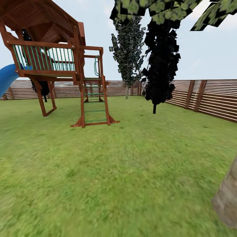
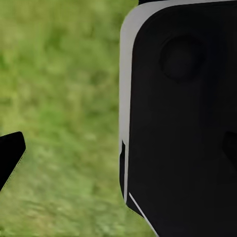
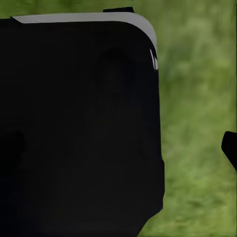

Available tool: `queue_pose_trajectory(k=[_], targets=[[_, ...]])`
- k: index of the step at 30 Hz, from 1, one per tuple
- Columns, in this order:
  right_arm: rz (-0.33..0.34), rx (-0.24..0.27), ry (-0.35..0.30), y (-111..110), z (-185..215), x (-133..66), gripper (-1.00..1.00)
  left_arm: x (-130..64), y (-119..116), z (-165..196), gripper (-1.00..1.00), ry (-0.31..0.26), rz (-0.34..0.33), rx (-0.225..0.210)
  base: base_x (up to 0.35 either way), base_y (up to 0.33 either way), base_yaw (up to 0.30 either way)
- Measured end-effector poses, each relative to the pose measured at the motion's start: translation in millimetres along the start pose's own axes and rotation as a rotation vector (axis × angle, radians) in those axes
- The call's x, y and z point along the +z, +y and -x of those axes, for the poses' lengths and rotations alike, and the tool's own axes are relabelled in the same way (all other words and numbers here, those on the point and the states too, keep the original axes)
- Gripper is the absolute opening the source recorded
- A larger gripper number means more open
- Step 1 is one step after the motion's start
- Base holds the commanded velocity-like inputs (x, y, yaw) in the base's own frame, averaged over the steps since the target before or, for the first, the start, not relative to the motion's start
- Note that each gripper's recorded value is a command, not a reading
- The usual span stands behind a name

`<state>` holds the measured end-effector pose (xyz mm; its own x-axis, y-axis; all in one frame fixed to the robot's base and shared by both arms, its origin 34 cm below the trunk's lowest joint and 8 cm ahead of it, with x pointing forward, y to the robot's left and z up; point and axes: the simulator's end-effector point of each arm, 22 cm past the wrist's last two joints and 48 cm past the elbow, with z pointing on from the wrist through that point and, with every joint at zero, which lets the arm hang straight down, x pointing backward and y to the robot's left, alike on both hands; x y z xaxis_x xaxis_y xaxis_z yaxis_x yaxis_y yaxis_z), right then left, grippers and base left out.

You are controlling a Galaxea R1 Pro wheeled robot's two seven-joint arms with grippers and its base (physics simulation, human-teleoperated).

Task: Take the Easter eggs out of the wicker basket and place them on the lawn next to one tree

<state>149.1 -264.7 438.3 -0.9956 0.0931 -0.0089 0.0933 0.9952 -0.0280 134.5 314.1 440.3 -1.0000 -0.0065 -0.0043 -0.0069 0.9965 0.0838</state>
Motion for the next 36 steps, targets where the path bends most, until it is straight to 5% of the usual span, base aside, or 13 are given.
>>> queue_pose_trajectory(k=[36], targets=[[0.005, -0.004, -0.008, 3.2, 2.6, -0.1, 1.00, 0.0, -0.1, 2.8, 1.00, -0.007, 0.000, 0.000, 0.328, 0.000, -0.050]])
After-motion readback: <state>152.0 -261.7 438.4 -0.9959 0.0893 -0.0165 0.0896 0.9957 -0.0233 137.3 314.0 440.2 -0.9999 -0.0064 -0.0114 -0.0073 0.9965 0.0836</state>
